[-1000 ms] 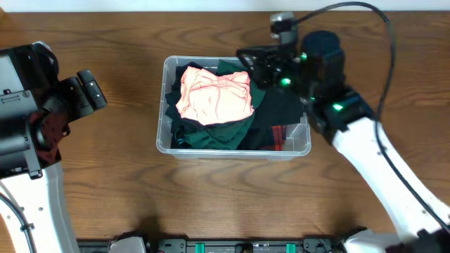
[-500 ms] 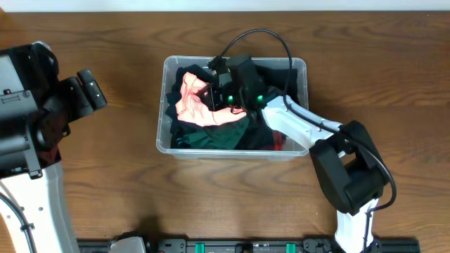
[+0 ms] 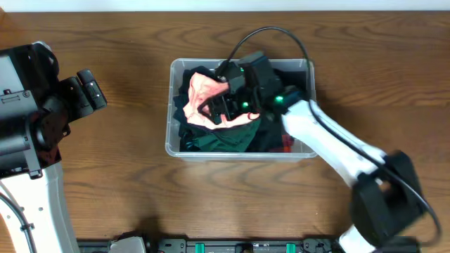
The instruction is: Pack container
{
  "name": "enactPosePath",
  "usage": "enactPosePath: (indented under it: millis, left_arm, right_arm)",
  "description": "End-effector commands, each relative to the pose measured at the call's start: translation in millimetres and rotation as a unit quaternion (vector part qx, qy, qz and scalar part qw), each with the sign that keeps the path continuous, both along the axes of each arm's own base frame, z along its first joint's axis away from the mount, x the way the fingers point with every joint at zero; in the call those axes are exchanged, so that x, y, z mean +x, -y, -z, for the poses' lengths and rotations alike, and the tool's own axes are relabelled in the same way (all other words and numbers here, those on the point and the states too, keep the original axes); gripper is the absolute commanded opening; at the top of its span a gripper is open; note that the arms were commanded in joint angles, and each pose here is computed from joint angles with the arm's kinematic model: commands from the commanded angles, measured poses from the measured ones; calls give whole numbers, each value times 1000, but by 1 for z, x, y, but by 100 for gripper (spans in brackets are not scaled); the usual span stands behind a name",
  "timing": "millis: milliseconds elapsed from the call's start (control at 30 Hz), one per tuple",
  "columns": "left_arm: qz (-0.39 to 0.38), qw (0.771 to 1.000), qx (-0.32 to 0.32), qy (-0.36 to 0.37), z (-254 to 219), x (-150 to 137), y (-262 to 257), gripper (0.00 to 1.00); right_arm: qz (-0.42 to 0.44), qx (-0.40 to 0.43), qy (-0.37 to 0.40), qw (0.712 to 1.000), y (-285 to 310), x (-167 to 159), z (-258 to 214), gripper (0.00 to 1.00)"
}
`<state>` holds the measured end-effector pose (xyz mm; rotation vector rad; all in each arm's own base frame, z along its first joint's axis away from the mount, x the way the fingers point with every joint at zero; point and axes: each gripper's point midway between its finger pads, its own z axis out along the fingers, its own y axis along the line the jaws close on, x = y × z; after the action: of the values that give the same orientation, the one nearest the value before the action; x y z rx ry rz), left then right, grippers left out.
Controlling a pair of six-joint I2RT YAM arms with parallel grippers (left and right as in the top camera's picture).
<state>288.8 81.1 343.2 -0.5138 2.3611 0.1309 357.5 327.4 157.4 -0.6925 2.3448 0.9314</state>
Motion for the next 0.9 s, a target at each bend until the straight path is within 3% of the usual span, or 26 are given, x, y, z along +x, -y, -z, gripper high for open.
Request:
enactPosePath:
  millis: [0,100,333,867]
  left_arm:
    - [-9,1000,2,-3,1,-2,-4,98]
    - [-9,1000,2,-3,1,-2,-4,98]
    - [-9,1000,2,-3,1,-2,-4,98]
    - [-9,1000,2,-3,1,-2,-4,98]
  right_arm:
    - [15,-36,129,991,31,12,-53,99]
    - [53,-26,188,980,57,11,-107,99]
    - [114,-3,258,959,114,-8,-184,99]
    - [359,-136,283,879,291,-26,-215,99]
